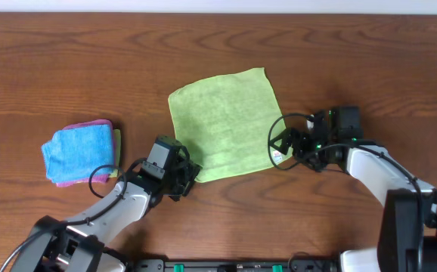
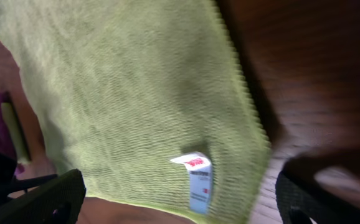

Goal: Fold the cloth

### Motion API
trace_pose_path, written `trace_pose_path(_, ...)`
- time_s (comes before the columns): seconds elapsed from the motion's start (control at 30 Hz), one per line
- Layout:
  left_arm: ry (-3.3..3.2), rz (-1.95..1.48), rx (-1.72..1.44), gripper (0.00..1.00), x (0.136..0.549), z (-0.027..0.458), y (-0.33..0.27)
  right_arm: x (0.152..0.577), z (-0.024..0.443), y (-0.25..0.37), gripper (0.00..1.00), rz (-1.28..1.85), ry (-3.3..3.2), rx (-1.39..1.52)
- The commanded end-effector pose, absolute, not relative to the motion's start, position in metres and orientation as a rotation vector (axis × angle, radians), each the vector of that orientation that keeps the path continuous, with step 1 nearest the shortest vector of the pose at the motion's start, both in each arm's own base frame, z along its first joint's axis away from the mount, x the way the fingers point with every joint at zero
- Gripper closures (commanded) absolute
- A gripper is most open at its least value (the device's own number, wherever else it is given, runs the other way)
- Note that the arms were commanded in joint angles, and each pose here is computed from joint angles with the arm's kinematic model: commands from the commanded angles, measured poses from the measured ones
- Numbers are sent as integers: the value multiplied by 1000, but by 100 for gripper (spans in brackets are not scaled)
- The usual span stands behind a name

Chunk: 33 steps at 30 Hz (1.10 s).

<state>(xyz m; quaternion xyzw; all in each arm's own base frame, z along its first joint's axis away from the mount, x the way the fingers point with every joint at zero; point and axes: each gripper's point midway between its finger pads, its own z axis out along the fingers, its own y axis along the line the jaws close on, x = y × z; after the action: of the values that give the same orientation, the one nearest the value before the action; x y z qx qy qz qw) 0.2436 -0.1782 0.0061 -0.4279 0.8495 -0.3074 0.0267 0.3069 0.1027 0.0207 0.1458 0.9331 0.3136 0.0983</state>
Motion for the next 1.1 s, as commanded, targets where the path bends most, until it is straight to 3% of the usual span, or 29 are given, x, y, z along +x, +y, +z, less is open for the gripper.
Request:
trace_pose_path(0.0, 2649, -881, -1271, 73, 240, -3, -172, 291, -5, 104, 4, 889, 2856, 494)
trace_pose_path(0.2, 2659, -860, -1217, 94, 241, -4, -170, 291, -8, 100, 15, 844, 2865, 501)
trace_pose_path(0.47, 2689, -834, -1210, 94, 237, -12, -169, 290, -12, 94, 36, 782, 2877, 514)
trace_pose_path(0.6, 2701, -832, -1199, 94, 236, -14, -169, 290, -13, 92, 56, 766, 2879, 511)
trace_pose_path(0.63, 2704, -831, -1189, 94, 236, -14, -169, 290, -13, 92, 67, 765, 2879, 508)
trace_pose_path(0.67, 2710, -829, -1166, 94, 236, -14, -169, 290, -13, 92, 96, 764, 2879, 500)
trace_pose_path(0.7, 2717, -825, -1141, 94, 236, -14, -169, 290, -13, 92, 99, 764, 2879, 500)
trace_pose_path(1.07, 2797, -833, -980, 94, 227, -15, -172, 278, -14, 97, 99, 774, 2928, 503)
